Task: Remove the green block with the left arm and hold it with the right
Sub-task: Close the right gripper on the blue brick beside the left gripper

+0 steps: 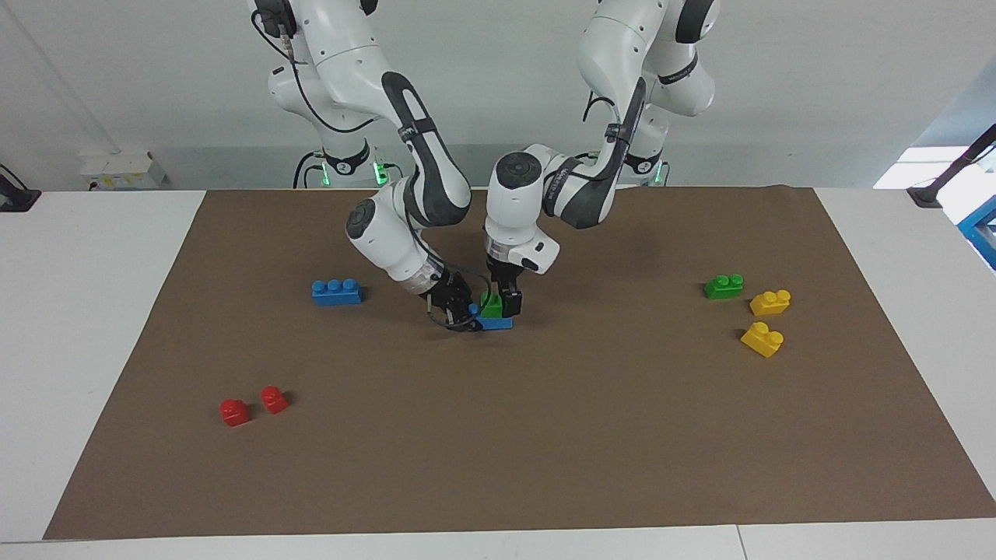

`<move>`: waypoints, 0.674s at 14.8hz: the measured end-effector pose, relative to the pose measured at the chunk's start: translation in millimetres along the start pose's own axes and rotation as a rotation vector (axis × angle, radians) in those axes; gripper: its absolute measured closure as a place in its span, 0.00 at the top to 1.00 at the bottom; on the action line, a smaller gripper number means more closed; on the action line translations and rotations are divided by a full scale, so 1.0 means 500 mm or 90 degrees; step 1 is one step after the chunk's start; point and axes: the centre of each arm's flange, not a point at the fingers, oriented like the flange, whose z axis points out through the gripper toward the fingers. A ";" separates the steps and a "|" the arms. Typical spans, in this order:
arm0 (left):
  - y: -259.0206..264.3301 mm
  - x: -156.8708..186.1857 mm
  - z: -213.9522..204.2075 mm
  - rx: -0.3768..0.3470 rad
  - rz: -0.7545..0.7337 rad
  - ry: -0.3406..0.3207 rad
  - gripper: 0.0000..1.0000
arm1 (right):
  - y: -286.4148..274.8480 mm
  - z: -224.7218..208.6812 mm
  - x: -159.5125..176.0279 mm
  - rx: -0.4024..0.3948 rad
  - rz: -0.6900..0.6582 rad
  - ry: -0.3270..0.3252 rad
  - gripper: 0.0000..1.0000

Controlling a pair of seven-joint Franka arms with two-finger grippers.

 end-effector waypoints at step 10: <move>0.019 0.006 -0.008 -0.023 -0.002 -0.008 0.49 | -0.004 -0.005 0.009 0.001 -0.016 -0.001 0.34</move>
